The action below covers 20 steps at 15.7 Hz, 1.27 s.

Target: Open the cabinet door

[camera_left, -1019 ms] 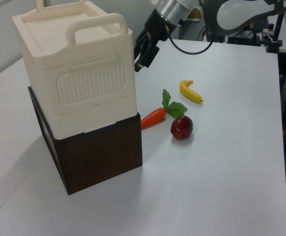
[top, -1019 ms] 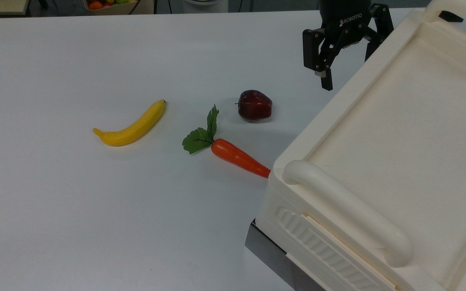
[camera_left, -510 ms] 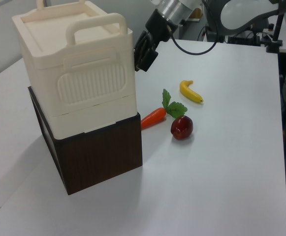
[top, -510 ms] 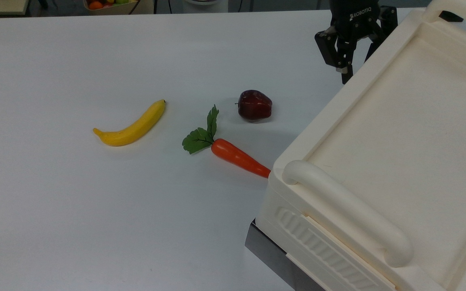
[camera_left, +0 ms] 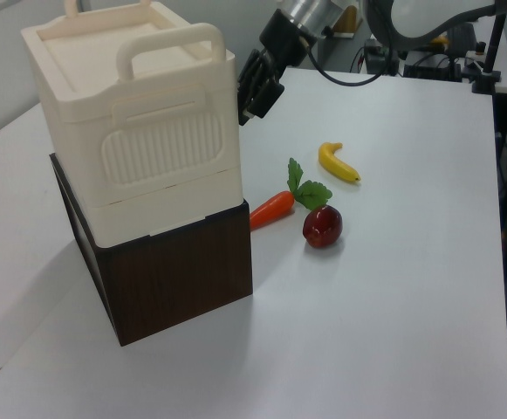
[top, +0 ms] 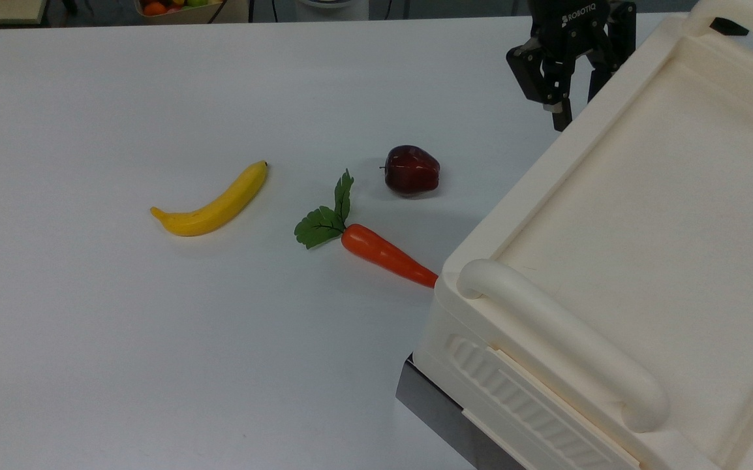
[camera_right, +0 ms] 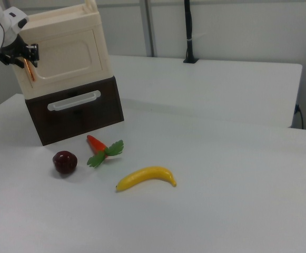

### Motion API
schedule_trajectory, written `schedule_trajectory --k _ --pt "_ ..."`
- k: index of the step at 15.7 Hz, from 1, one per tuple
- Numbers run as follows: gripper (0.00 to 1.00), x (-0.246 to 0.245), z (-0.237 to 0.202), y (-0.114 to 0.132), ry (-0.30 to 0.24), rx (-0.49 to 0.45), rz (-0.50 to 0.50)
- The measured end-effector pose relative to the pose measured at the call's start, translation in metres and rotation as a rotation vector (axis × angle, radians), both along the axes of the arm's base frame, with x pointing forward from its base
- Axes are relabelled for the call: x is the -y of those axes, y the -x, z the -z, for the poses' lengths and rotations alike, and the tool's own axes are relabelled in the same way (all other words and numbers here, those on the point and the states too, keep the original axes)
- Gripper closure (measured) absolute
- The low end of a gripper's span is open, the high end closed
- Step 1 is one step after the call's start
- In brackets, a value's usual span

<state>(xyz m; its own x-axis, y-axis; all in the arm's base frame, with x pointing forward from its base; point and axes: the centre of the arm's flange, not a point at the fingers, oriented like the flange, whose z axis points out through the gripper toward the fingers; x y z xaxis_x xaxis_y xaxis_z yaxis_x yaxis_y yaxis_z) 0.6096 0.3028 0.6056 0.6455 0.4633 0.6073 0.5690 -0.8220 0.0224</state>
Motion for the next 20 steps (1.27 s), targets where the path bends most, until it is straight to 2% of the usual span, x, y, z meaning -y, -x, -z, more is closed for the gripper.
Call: schedule_trajectory --k 6,9,11,20 --pt "0.54 0.014 -0.013 0.003 -0.012 -0.031 -0.053" --pt "0.59 0.015 -0.019 0.005 -0.016 -0.026 -0.064" --pt "0.7 0.015 -0.019 0.006 -0.014 -0.024 -0.069" --pt "0.7 0.018 -0.021 0.003 -0.003 -0.009 -0.085"
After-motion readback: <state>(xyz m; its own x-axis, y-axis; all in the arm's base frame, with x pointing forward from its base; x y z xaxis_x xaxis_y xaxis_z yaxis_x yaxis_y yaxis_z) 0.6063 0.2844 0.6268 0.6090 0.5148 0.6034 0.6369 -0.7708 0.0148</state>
